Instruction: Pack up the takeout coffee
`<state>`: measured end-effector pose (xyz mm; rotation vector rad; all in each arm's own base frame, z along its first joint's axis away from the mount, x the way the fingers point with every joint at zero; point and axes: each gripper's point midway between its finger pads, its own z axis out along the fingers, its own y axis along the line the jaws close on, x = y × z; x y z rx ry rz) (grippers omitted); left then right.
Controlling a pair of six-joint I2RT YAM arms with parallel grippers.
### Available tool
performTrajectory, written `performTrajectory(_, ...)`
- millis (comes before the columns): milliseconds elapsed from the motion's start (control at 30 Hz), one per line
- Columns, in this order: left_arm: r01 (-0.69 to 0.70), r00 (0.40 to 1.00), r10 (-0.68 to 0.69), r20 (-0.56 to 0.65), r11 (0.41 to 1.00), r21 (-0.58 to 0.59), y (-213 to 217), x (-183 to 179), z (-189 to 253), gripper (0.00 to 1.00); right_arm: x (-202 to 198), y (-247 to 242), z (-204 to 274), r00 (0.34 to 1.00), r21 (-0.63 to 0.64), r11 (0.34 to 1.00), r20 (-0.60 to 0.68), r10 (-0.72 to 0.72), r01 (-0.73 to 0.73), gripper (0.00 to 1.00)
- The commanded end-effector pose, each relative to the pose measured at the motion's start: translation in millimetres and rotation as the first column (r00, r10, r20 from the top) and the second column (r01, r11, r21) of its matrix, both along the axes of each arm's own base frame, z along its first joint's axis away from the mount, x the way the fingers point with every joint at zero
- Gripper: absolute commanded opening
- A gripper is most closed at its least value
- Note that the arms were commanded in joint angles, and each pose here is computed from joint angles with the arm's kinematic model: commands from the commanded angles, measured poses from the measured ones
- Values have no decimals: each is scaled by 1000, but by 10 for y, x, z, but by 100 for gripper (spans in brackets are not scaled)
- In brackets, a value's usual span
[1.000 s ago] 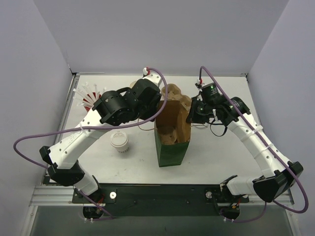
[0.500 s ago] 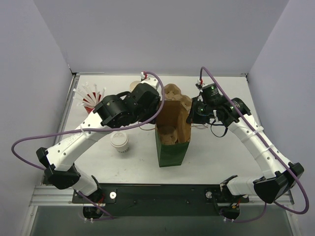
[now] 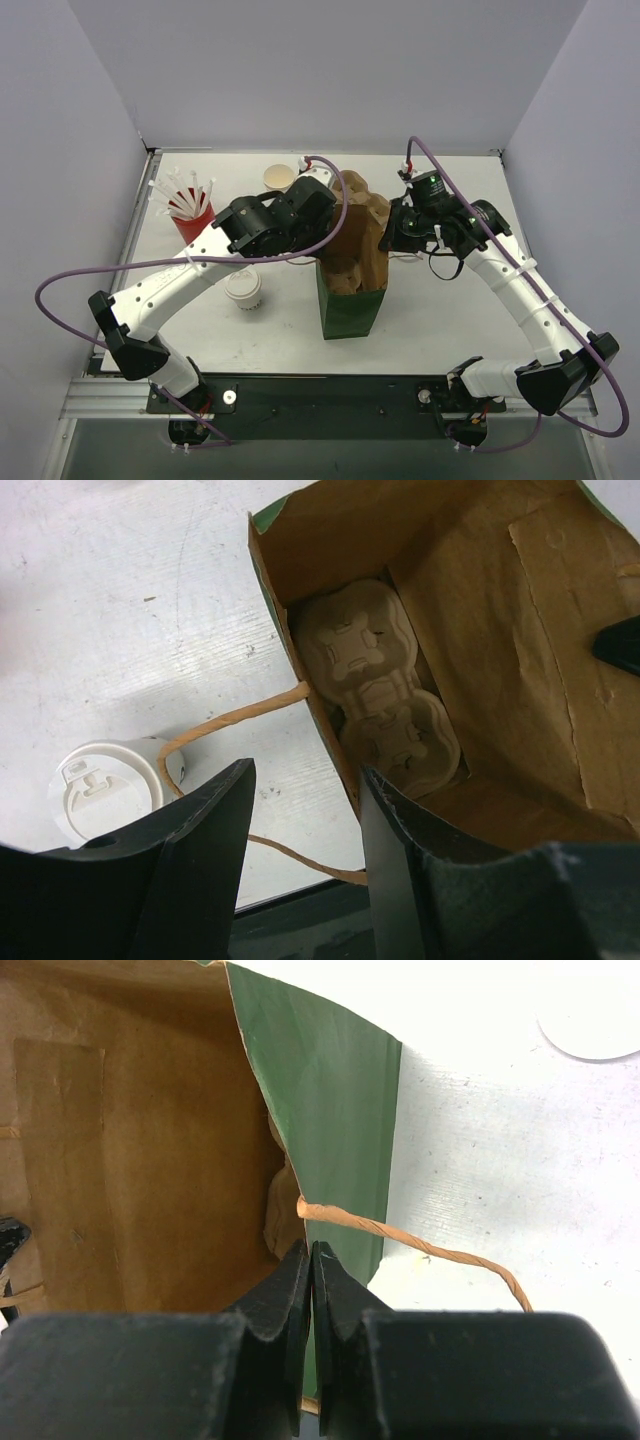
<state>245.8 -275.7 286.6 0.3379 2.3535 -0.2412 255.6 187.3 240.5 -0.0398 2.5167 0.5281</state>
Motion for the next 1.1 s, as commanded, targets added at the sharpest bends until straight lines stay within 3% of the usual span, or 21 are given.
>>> performTrajectory(0,-4,1000,6,26,998,-62,-122,66,67,56,-41,-11,55,1000,0,1000,22,-3,3,0)
performTrajectory(500,-17,1000,18,5,998,-65,-178,82,-80,55,-49,-29,33,1000,-9,1000,23,-6,6,0)
performTrajectory(700,-20,1000,20,-2,998,-51,-170,87,-157,50,-43,-36,31,1000,-14,1000,26,-10,10,0)
performTrajectory(800,-7,1000,7,-7,999,-41,-185,86,-179,42,-36,-71,24,999,-27,999,29,-22,22,0)
performTrajectory(967,20,1000,-20,-4,999,-32,-247,109,-135,6,-18,-179,15,998,-78,996,43,-46,49,0)
performTrajectory(1067,32,1000,-32,0,999,-24,-278,129,-95,0,-23,-254,45,997,-108,992,52,-55,61,0)
